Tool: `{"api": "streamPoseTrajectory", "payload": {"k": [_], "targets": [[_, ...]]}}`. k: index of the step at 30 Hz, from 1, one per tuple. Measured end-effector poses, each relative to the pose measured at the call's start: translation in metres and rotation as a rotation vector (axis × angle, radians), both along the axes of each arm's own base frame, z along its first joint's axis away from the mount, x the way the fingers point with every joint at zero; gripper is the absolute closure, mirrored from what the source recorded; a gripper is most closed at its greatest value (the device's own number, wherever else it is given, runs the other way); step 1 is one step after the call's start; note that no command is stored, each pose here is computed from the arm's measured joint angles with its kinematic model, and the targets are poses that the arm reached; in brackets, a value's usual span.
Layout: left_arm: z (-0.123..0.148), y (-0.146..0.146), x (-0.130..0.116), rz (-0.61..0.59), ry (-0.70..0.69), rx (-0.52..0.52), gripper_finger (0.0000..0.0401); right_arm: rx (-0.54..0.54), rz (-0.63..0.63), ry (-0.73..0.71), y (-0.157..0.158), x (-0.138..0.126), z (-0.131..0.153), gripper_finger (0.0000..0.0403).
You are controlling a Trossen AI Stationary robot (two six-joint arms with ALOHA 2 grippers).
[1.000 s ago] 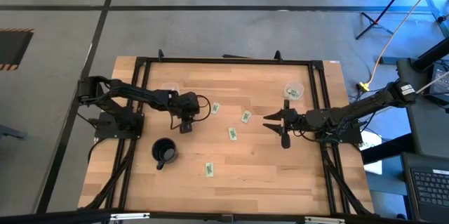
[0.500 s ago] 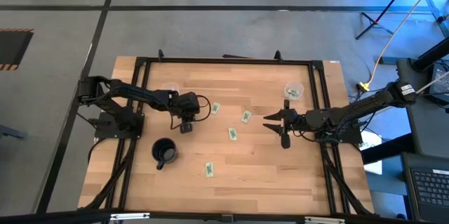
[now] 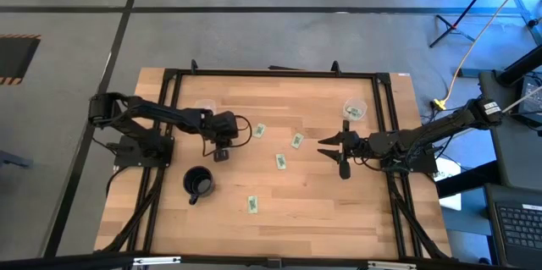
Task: Pick and place Stevia / Truvia into bins
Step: Put the stevia packet into the left transparent container
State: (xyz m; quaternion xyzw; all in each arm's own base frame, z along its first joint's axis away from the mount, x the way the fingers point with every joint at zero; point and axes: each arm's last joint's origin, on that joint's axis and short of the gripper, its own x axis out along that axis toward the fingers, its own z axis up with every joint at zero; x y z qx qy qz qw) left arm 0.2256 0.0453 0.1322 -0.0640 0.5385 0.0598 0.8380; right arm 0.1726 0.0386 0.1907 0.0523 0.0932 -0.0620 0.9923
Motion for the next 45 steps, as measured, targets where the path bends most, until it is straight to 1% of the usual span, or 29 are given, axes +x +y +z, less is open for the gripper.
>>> {"api": "streamPoseTrajectory", "payload": {"k": [5, 8, 10, 12, 15, 20, 22, 24, 29, 31, 34, 39, 45], "targets": [[0.017, -0.002, -0.006, -0.013, -0.05, -0.015, 0.0396, 0.0, 0.0, 0.0, 0.0, 0.0, 0.0, 0.0264], [0.03, -0.003, -0.012, -0.011, -0.092, -0.004, 0.0399, 0.0, 0.0, 0.0, 0.0, 0.0, 0.0, 0.0264], [0.038, -0.003, -0.017, 0.002, -0.106, 0.024, 0.0399, 0.0, 0.0, 0.0, 0.0, 0.0, 0.0, 0.0264], [0.047, -0.003, -0.023, 0.028, -0.125, 0.078, 0.0396, 0.0, 0.0, 0.0, 0.0, 0.0, 0.0, 0.0264], [0.06, -0.001, -0.033, 0.096, -0.147, 0.189, 0.0394, 0.0, 0.0, 0.0, 0.0, 0.0, 0.0, 0.0264], [0.078, 0.003, -0.048, 0.284, -0.19, 0.395, 0.0398, 0.0, 0.0, 0.0, 0.0, 0.0, 0.0, 0.0264], [0.082, 0.004, -0.054, 0.347, -0.196, 0.444, 0.0398, 0.0, 0.0, 0.0, 0.0, 0.0, 0.0, 0.0264], [0.084, 0.005, -0.059, 0.394, -0.189, 0.466, 0.0396, 0.0, 0.0, 0.0, 0.0, 0.0, 0.0, 0.0264], [0.081, 0.017, -0.07, 0.507, -0.114, 0.459, 0.0399, 0.0, 0.0, 0.0, 0.0, 0.0, 0.0, 0.0264], [0.08, 0.024, -0.072, 0.546, -0.108, 0.414, 0.0398, 0.0, -0.001, 0.0, 0.0, 0.0, 0.0, 0.0264], [0.078, 0.034, -0.076, 0.575, -0.103, 0.351, 0.0396, 0.0, -0.001, 0.0, 0.0, 0.0, 0.0, 0.0264], [0.078, 0.048, -0.084, 0.649, -0.085, 0.345, 0.0399, 0.0, -0.001, 0.0, 0.0, 0.0, 0.0, 0.0264], [0.073, 0.059, -0.087, 0.619, -0.065, 0.271, 0.0396, 0.0, -0.001, 0.0, 0.0, 0.0, 0.0, 0.0264]]}}
